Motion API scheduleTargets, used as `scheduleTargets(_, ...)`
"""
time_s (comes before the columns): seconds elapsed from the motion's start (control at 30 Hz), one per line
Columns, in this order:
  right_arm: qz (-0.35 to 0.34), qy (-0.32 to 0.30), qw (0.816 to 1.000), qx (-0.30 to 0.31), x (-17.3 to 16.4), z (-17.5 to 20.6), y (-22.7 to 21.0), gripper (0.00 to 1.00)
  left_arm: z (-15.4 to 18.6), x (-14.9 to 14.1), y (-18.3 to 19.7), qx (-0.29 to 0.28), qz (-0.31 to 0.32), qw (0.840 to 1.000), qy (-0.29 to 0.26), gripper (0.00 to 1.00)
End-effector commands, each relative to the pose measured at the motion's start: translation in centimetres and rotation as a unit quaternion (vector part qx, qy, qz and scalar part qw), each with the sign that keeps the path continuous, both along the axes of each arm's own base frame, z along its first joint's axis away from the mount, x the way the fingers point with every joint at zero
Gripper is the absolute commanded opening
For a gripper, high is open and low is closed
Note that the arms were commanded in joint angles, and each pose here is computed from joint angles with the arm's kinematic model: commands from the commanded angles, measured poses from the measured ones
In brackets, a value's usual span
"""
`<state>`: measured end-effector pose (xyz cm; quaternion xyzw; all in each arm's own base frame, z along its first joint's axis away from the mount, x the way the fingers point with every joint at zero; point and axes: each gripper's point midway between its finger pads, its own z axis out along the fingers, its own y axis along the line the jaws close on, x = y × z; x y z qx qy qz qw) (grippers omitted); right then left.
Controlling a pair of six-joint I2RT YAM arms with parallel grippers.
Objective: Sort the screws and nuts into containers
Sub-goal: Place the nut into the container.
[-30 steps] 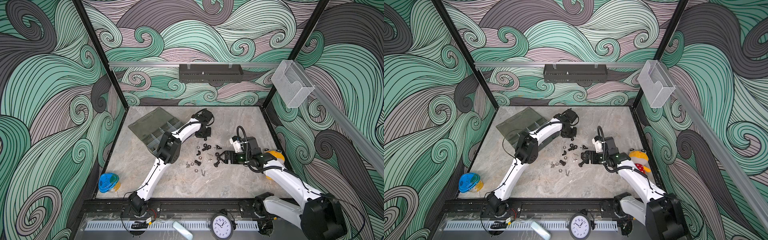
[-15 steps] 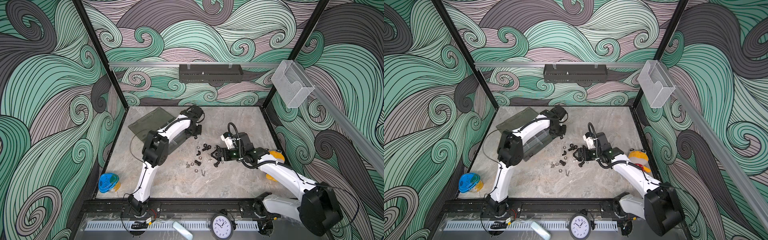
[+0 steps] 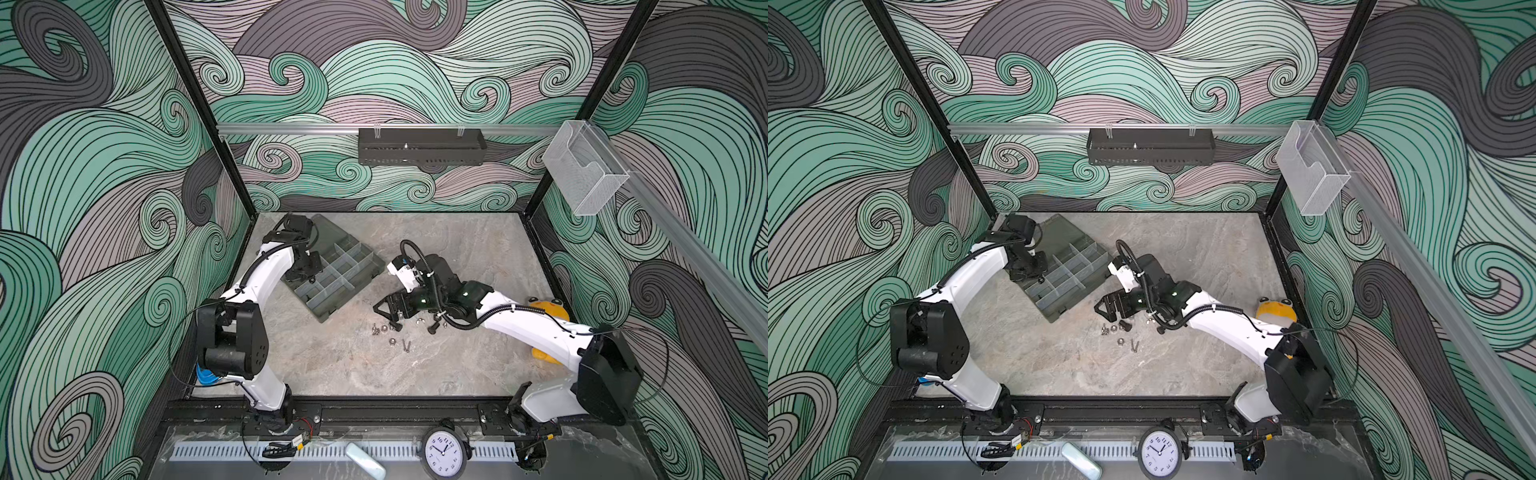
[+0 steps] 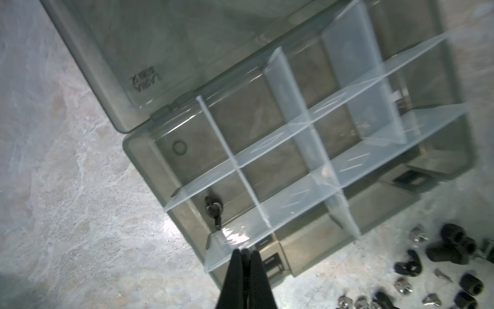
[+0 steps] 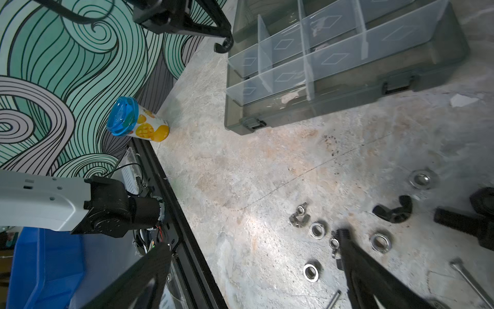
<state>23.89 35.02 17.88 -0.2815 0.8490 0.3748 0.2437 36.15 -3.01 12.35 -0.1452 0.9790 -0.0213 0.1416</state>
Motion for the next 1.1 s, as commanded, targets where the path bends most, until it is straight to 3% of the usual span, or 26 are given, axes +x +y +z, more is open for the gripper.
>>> scheduleTargets(0.0,-0.001,-0.005,1.0,0.011,-0.2,0.6,1.0,0.99,-0.9,0.5,1.1,0.016,0.005,1.0,0.012,0.0)
scheduleTargets(0.17,-0.003,-0.001,1.0,0.001,-1.0,-0.1,0.4,0.99,-2.6,1.3,2.6,0.05,0.02,0.998,0.022,0.0)
scheduleTargets(0.4,-0.018,-0.008,1.0,-0.016,-1.2,-0.7,-1.0,0.99,-4.3,1.1,2.4,0.04,0.023,0.998,0.05,0.0)
scheduleTargets(0.73,-0.031,-0.012,0.999,-0.029,-1.1,-1.0,-1.8,0.99,-3.7,0.6,2.5,0.041,0.021,0.998,0.048,0.05)
scheduleTargets(0.8,-0.031,-0.012,0.999,-0.031,-1.1,-1.1,-1.9,0.99,-3.7,0.5,2.4,0.039,0.018,0.998,0.049,0.12)
scheduleTargets(0.9,-0.032,-0.01,0.999,-0.036,-1.1,-1.4,-2.1,0.99,-3.3,0.6,2.1,0.032,0.015,0.998,0.043,0.29)
scheduleTargets(1.07,-0.04,-0.004,0.999,-0.037,-0.8,-1.6,-2.5,0.99,-1.3,0.4,2.1,0.03,0.01,0.999,0.017,0.33)
